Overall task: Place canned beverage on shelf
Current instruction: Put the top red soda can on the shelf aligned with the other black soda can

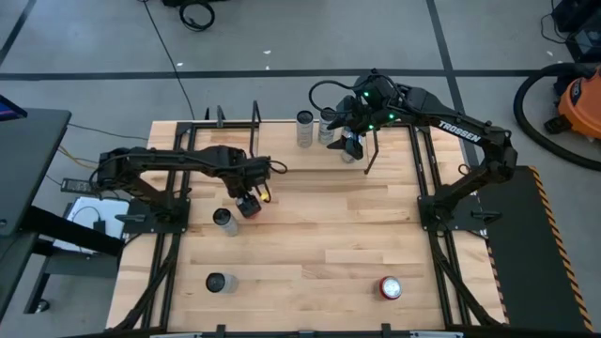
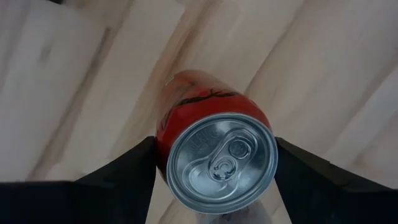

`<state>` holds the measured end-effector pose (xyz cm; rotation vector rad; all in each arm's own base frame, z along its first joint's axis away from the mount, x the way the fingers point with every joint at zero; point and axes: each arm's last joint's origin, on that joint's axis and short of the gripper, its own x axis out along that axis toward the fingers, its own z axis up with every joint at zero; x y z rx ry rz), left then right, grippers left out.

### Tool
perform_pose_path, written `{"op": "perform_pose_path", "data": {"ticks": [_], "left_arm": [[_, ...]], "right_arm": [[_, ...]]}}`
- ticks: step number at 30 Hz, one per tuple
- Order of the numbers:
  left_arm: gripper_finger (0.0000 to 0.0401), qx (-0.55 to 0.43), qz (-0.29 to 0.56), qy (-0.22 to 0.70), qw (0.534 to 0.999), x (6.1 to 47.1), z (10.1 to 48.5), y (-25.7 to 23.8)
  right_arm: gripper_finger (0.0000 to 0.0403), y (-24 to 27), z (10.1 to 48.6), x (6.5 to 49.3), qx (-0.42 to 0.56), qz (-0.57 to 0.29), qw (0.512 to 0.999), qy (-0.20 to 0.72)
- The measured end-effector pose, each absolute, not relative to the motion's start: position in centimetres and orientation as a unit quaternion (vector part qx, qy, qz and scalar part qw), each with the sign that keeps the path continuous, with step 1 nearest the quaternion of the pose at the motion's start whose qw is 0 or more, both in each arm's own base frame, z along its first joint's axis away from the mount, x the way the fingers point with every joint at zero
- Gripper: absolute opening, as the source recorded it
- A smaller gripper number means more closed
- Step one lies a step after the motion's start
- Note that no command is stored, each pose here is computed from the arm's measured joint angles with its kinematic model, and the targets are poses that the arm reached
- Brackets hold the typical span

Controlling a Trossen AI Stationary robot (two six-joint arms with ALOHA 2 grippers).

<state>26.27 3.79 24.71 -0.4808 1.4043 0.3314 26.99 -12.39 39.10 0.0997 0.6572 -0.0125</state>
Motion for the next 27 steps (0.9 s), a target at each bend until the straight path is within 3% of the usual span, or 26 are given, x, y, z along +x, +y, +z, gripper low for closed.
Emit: {"op": "perform_pose_path", "data": {"ticks": [8, 27], "left_arm": [[0.0278, -0.215, 0.153, 0.636, 0.725, 26.1, 27.9, 4.4], [0.0277, -0.199, 0.169, 0.552, 0.792, 25.6, 36.8, 9.4]], "right_arm": [[0.0312, -12.4, 39.1, 27.0, 0.049, -0.006, 0.945, 0.323], [0.0312, -12.4, 39.1, 27.0, 0.051, -0.007, 0.945, 0.323]]}}
